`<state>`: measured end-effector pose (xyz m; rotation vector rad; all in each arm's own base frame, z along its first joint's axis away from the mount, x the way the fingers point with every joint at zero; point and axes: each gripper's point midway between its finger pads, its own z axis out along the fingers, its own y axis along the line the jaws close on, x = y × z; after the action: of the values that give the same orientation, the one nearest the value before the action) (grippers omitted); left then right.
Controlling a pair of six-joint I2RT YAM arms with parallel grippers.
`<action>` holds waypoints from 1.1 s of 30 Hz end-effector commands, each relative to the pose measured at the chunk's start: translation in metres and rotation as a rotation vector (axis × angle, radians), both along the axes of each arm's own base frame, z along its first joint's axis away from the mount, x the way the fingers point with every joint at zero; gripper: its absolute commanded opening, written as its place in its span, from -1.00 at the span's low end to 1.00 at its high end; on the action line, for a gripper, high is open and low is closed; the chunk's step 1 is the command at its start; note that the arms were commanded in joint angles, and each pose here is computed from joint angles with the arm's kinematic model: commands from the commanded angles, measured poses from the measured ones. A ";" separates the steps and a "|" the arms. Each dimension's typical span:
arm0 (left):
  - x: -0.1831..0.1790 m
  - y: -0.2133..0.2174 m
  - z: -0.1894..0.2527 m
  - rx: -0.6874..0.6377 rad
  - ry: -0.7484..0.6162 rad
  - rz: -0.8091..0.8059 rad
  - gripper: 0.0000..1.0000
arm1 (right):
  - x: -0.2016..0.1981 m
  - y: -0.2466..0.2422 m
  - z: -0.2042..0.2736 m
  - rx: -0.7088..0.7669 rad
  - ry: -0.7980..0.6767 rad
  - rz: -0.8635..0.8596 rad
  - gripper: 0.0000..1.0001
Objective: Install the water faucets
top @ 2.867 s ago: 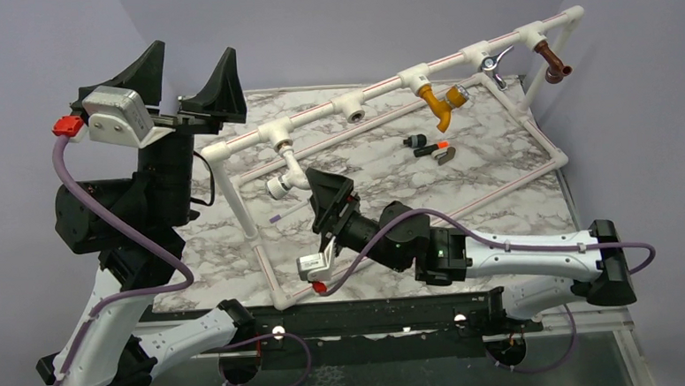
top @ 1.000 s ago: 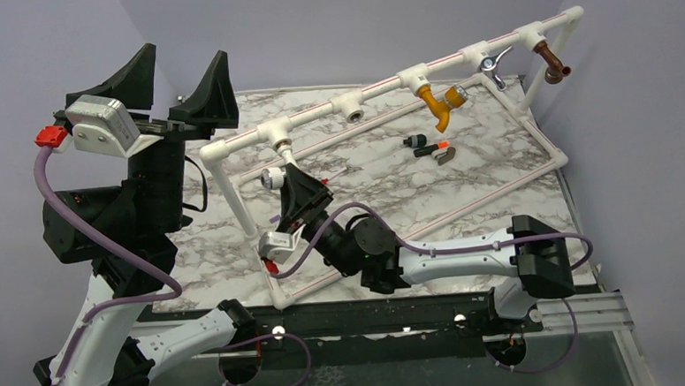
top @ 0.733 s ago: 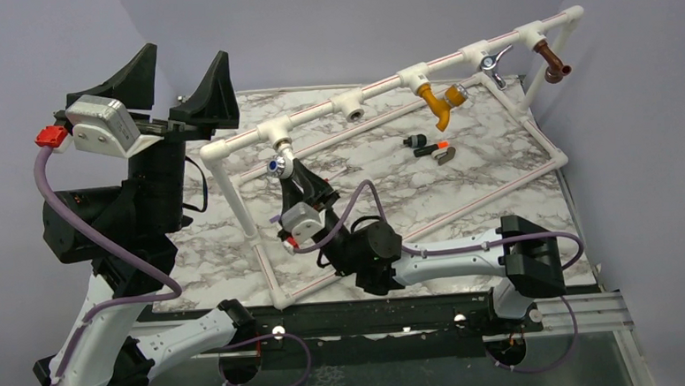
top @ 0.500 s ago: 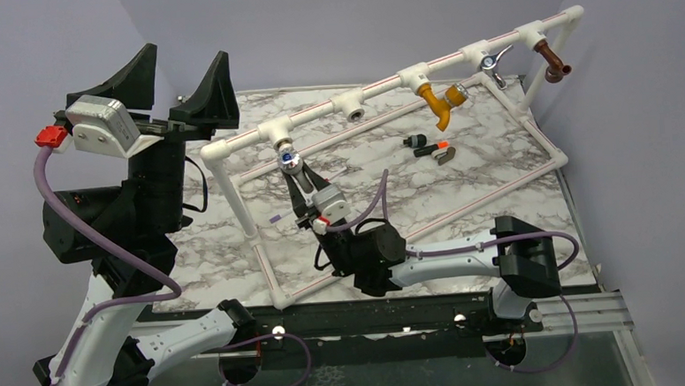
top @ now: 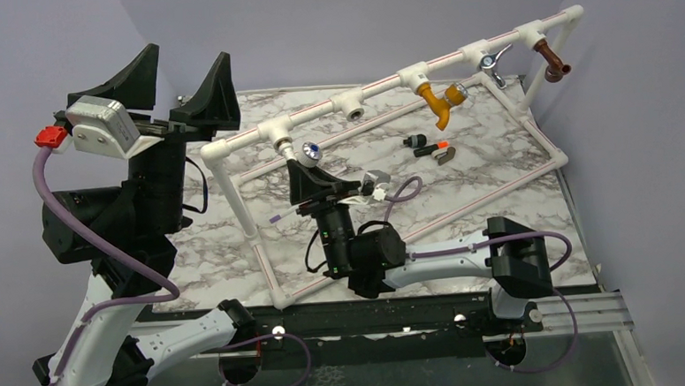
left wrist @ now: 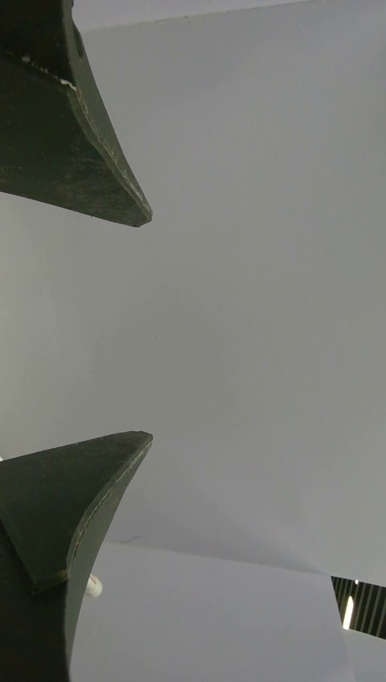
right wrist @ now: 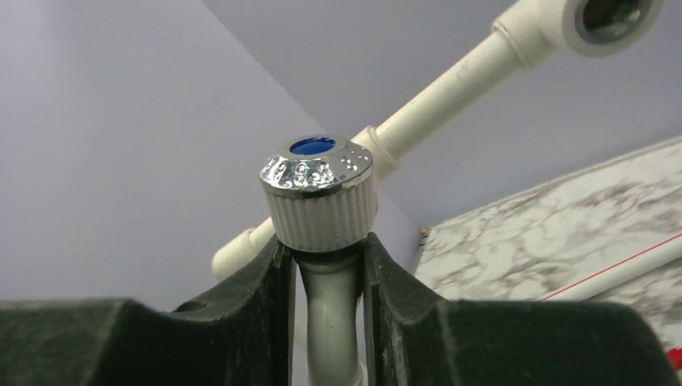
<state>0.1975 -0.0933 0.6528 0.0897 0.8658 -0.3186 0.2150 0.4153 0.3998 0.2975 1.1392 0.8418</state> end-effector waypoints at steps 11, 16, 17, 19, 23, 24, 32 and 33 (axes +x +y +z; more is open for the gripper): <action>-0.019 0.016 0.013 -0.046 -0.030 -0.025 0.98 | 0.006 -0.016 -0.008 0.744 0.414 0.178 -0.99; -0.019 0.015 0.013 -0.047 -0.029 -0.029 0.98 | 0.005 -0.012 -0.012 0.843 0.485 0.244 -0.99; -0.019 0.014 0.013 -0.047 -0.029 -0.033 0.98 | 0.005 -0.011 -0.012 0.852 0.494 0.254 -0.99; -0.019 0.013 0.013 -0.046 -0.027 -0.038 0.98 | 0.003 -0.010 -0.011 0.861 0.505 0.272 -0.99; -0.019 0.011 0.012 -0.044 -0.021 -0.049 0.98 | 0.001 -0.007 -0.009 0.840 0.510 0.291 -0.99; -0.019 0.010 0.013 -0.045 -0.021 -0.053 0.98 | 0.001 -0.007 -0.009 0.826 0.508 0.289 -0.99; -0.018 0.009 0.012 -0.044 -0.016 -0.051 0.98 | 0.001 -0.012 -0.012 0.790 0.497 0.269 -0.23; -0.017 0.009 0.012 -0.043 -0.015 -0.046 0.98 | 0.001 -0.011 -0.010 0.785 0.491 0.273 -0.11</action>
<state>0.1841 -0.0875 0.6579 0.0815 0.8534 -0.3701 0.2143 0.4119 0.3887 1.0540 1.2752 1.5077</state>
